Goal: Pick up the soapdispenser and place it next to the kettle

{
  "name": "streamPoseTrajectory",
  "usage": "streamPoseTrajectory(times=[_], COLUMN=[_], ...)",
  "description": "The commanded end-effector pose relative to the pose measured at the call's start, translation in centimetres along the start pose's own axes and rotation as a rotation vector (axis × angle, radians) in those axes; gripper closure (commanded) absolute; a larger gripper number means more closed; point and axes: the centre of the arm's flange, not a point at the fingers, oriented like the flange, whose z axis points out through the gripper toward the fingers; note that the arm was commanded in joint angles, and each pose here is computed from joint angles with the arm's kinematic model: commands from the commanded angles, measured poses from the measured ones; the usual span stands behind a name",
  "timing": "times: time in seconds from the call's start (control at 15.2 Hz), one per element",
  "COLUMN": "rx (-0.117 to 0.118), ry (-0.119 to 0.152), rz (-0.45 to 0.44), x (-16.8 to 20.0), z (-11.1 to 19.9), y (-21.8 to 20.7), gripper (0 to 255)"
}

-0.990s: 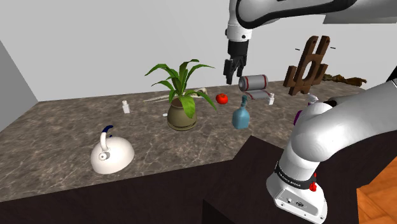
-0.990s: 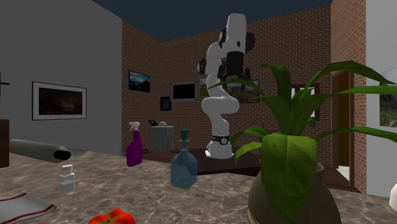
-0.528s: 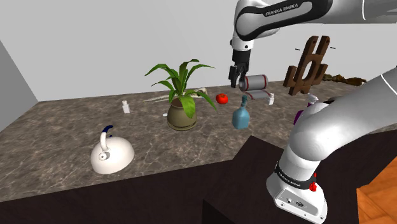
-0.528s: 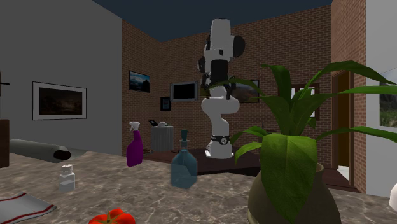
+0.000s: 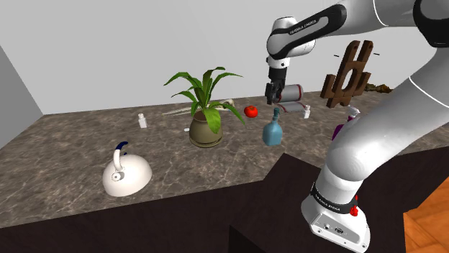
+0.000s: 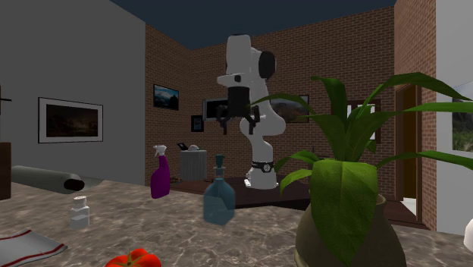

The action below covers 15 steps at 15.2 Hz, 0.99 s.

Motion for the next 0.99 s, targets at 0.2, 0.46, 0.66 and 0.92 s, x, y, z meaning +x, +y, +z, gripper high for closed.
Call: streamPoseTrajectory(times=[0.2, 0.46, 0.66, 0.92], rx=[0.017, 0.022, 0.022, 0.022], ry=[-0.013, -0.018, -0.018, -0.018], rz=[0.009, 0.012, 0.012, 0.012], x=[1.0, 1.3, 1.2, 1.2], z=[4.1, 6.3, 7.9, 9.3], y=[5.5, 7.1, 7.1, 7.0], gripper=[0, 0, 0, 0])
